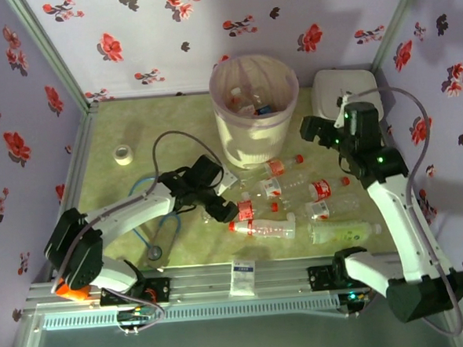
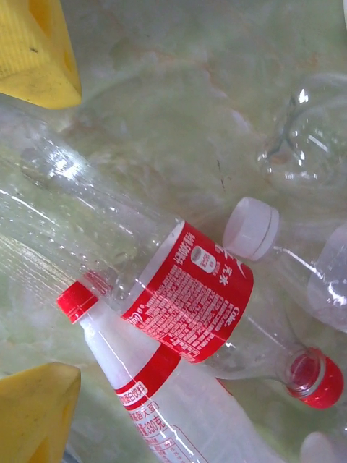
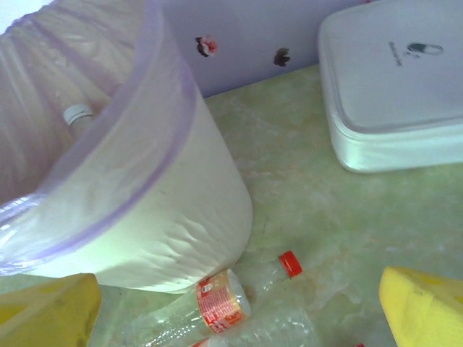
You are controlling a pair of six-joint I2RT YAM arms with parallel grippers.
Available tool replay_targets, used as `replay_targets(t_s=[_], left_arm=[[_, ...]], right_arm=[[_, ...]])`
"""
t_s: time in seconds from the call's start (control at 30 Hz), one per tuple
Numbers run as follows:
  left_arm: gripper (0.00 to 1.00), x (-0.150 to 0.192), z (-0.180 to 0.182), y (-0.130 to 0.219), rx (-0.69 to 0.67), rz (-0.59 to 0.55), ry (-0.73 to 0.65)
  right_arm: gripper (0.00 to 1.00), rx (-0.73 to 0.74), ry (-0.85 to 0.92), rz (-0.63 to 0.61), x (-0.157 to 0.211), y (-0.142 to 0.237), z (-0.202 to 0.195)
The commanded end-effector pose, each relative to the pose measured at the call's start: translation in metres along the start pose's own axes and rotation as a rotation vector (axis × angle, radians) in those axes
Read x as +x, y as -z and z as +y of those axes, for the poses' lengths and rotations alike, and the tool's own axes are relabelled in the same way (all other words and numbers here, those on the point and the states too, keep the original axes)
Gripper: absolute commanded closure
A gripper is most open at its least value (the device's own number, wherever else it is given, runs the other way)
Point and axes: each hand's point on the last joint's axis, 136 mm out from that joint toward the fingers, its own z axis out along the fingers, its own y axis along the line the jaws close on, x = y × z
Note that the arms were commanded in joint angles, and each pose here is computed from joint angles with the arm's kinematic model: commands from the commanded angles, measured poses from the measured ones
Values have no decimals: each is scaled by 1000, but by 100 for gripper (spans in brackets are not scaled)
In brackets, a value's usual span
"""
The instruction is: Put the plastic bottles in the bin
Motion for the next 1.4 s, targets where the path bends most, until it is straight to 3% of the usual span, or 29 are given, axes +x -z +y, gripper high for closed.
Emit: replay_targets(t_s=[0.0, 0.2, 0.67, 0.97, 1.23, 1.37], left_arm=[[11, -3, -6, -7, 19, 37, -108], [24, 11, -9, -30, 31, 117, -157], [27, 26, -15, -60, 56, 188, -225], [46, 18, -12, -44, 23, 161, -254], [52, 5, -11, -12, -16, 90, -247], [52, -8, -7, 19, -66, 16, -235]], right_arm=[[1, 49, -104, -14, 16, 1, -21], [1, 45, -178, 19, 30, -12, -28], [1, 43, -198, 24, 34, -11, -29], [1, 60, -198, 4, 32, -1, -33], [1, 45, -199, -2, 31, 1, -31], [1, -40, -188, -6, 27, 0, -15]])
